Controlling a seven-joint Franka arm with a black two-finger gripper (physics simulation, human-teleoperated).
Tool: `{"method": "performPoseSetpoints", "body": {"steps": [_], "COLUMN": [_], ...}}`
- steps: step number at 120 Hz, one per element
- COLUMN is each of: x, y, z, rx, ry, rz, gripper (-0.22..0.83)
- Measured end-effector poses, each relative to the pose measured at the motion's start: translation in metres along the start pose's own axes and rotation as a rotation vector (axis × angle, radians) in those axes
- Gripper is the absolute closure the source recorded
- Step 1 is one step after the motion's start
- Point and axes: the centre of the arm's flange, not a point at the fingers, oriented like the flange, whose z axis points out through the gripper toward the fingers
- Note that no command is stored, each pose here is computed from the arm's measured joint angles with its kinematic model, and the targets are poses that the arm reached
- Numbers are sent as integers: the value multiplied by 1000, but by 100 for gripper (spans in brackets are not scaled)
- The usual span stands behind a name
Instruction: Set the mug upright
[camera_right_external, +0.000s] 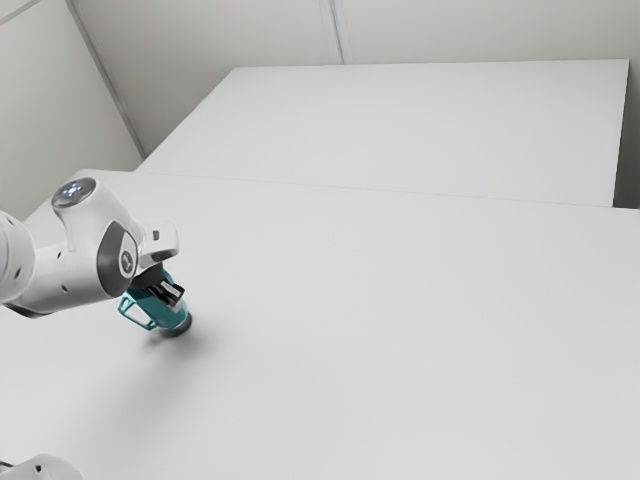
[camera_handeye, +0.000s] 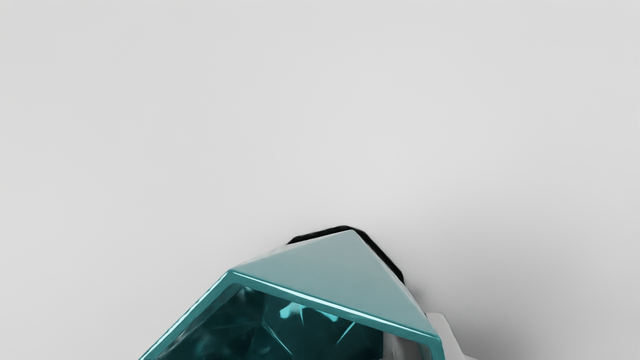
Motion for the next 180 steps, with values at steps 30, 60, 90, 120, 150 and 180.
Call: {"method": "performPoseSetpoints", "body": {"steps": [30, 60, 90, 120, 150, 180], "x": [-4, -5, -6, -3, 20, 141], "y": [-7, -10, -15, -21, -36, -52], "z": [5, 5, 3, -5, -47, -191], "rx": [-12, -13, -8, 6, 43, -72], "ry": [2, 3, 4, 14, 72, 195], "rz": [-1, 12, 19, 25, 9, 48], "gripper": [71, 45, 21, 7, 2, 1]}}
